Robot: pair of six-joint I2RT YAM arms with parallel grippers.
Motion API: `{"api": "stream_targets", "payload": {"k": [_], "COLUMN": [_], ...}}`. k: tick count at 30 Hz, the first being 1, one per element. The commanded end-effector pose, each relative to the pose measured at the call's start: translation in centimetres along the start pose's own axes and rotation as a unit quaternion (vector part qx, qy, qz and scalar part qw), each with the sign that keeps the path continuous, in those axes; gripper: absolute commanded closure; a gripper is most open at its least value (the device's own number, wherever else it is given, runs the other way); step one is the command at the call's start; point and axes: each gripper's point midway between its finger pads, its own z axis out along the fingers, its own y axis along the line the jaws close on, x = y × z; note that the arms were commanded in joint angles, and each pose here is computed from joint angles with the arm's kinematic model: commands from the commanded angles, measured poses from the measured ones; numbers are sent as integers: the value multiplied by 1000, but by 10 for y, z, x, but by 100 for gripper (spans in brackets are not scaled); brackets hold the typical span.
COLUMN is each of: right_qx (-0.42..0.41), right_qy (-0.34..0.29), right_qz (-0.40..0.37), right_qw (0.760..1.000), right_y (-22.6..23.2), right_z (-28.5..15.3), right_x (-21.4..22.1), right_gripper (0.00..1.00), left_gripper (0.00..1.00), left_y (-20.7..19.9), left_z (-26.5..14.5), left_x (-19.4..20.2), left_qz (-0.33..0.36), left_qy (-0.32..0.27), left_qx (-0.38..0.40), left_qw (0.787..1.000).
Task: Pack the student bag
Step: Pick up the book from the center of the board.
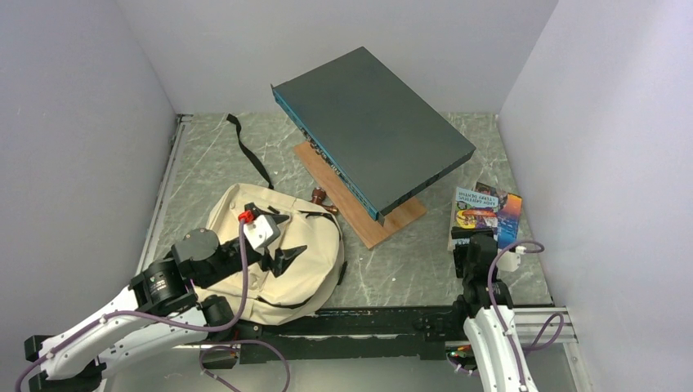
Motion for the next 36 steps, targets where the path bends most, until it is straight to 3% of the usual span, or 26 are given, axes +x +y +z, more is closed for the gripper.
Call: {"api": "stream_targets", "payload": {"k": [1,16,18,24,27,36], "right_qx": [-42,-21,-19,-12,-13,-35], "right_qy": [7,-21,-23,-32,-45,-17], "right_qz": [37,82,89,72,45,-123], "right_qw": [998,996,996,997,998,992], "right_y": [14,-12,-15,-15,-10,25], "right_z": [3,17,19,18,13,-27], "right_x": [4,2,2,-1,-10,-20], "right_gripper": [13,25,33,69,98,100], "left_gripper": [21,22,22,22,22,22], "left_y": [-6,-13,-13,-12,-11,-5], "left_z": [3,13,14,16,17,17], "left_x": [-10,13,14,16,18,19], "left_qz": [17,13,12,12,13,-14], "left_qy": [-32,-4,-1,1,5,8], "left_qx": [21,34,34,31,29,8], "left_qw": [999,999,999,999,999,1000]}}
